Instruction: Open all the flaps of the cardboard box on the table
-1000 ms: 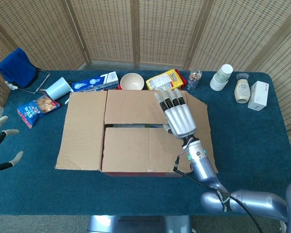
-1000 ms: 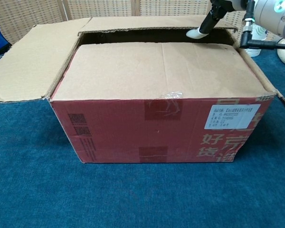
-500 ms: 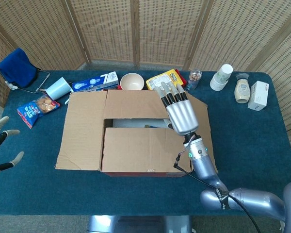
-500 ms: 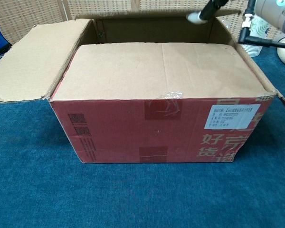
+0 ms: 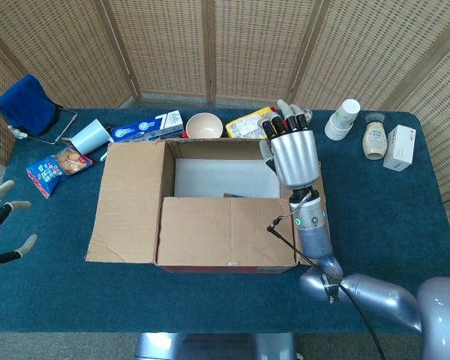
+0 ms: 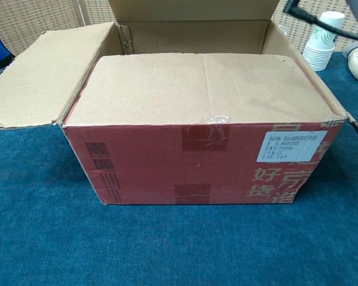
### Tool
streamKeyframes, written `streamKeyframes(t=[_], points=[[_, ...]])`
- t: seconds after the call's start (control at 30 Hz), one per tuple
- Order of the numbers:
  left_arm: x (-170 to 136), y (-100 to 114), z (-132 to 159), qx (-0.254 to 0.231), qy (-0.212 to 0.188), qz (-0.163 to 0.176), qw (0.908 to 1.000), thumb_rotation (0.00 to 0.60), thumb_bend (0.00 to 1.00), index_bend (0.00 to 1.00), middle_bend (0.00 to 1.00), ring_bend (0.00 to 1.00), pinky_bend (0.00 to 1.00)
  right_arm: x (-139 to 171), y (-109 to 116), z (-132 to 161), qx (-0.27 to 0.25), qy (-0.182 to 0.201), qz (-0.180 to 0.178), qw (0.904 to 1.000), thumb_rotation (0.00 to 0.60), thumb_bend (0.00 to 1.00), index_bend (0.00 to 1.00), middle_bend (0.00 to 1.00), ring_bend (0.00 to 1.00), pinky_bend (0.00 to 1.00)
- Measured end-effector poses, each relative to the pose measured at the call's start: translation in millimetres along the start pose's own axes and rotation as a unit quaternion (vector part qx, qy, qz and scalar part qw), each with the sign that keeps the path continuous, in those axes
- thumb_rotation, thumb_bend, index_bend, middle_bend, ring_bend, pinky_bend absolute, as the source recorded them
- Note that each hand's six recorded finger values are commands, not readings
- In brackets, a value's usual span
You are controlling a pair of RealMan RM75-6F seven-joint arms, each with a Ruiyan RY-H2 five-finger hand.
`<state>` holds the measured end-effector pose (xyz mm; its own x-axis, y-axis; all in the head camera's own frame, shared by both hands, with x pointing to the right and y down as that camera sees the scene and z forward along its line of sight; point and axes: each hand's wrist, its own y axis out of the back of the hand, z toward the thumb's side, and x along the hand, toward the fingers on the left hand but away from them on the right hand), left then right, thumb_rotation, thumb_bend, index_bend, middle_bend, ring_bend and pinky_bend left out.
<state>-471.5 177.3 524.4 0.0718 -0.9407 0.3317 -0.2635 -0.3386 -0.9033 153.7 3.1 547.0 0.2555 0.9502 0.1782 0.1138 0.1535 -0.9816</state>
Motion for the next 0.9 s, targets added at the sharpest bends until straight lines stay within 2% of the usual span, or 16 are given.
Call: streamKeyframes(t=[0.23,0.43,0.53,0.7,0.8,0.9], points=[[0,-1,2,0.001,-0.003,-0.001,1.0,0.535,0.11,0.28,0.02,0.06,0.11,-13,4,-11,0.027,-0.019,-0.04,0.9987,0.6,0.4,0.52,0.55,0.3,0.3],[0,-2,0,-0.002,0.001,-0.005,1.0,0.537,0.11,0.28,0.02,0.06,0.11,-24,-6,-13,0.057,-0.011,-0.036,0.9977,0.6,0.4,0.48,0.54,0.3,0.3],[1,-3,0,-0.002,0.001,-0.007,1.0,0.532,0.11,0.28,0.02,0.06,0.11,-25,-8,-8,0.052,0.0,-0.024,0.9984,0.6,0.36,0.34,0.44,0.23,0.27],[3,-5,-1,-0.002,0.001,-0.011,0.9999,0.539,0.11,0.27,0.02,0.06,0.11,-17,-6,13,0.026,0.042,0.018,0.9986,0.6,0.23,0.07,0.22,0.06,0.19],[3,-5,-1,-0.002,0.002,-0.011,0.9999,0.533,0.11,0.27,0.02,0.06,0.11,-10,-3,25,0.016,0.064,0.051,0.9965,0.6,0.17,0.0,0.07,0.0,0.14],[3,-5,-1,-0.003,0.003,-0.012,0.9999,0.534,0.11,0.27,0.02,0.05,0.11,-3,0,35,0.006,0.075,0.088,0.9933,0.6,0.15,0.0,0.01,0.0,0.13]])
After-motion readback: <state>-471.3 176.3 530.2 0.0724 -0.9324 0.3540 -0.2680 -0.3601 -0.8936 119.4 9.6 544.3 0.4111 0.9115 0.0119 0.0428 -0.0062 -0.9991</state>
